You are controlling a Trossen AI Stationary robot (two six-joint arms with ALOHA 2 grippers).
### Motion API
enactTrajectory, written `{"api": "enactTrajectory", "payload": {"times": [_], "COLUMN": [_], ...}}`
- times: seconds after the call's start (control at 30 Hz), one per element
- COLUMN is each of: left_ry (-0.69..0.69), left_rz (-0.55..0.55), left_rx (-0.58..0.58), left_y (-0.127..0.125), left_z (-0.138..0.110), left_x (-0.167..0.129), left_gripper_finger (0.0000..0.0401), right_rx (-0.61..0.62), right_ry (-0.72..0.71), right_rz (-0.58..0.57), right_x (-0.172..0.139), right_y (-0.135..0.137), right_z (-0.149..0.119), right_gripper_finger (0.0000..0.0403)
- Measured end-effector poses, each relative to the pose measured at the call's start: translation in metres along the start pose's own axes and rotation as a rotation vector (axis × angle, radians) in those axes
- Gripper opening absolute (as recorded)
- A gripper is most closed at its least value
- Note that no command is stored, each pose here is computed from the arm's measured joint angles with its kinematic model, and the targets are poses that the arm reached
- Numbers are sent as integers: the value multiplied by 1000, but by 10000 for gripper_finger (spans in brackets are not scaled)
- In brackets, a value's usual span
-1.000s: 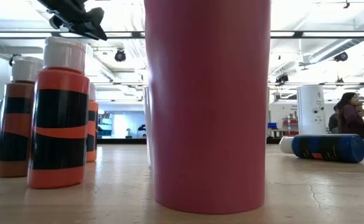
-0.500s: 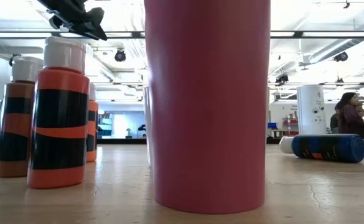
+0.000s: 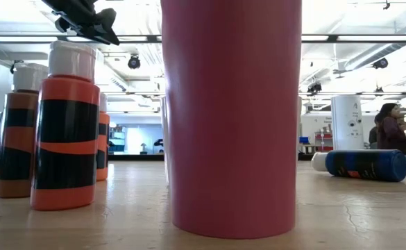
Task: Pick & Place Paint Supplies
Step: Put the dark pink paint bottle into the white bin
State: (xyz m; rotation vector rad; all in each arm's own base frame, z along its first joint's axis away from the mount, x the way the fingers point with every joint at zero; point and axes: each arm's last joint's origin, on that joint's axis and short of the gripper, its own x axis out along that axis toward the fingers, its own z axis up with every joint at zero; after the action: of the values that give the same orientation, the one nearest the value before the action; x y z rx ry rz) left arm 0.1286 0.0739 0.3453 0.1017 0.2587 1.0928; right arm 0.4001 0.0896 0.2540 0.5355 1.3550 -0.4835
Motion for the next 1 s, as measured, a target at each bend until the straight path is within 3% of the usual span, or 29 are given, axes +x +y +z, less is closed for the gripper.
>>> {"api": "enactTrajectory", "payload": {"times": [0.4,1.0], "left_ry": [0,0], "left_rz": [0,0], "left_rx": [0,0], "left_y": [0,0], "left_z": [0,0], "left_x": [0,0], "left_gripper_finger": [191,191], "right_rx": [-11,-34], "right_ry": [3,6], "right_rz": [-3,-13], "right_x": [17,20], "right_y": [-7,-8], "right_z": [3,2], "right_gripper_finger": [114,133]}}
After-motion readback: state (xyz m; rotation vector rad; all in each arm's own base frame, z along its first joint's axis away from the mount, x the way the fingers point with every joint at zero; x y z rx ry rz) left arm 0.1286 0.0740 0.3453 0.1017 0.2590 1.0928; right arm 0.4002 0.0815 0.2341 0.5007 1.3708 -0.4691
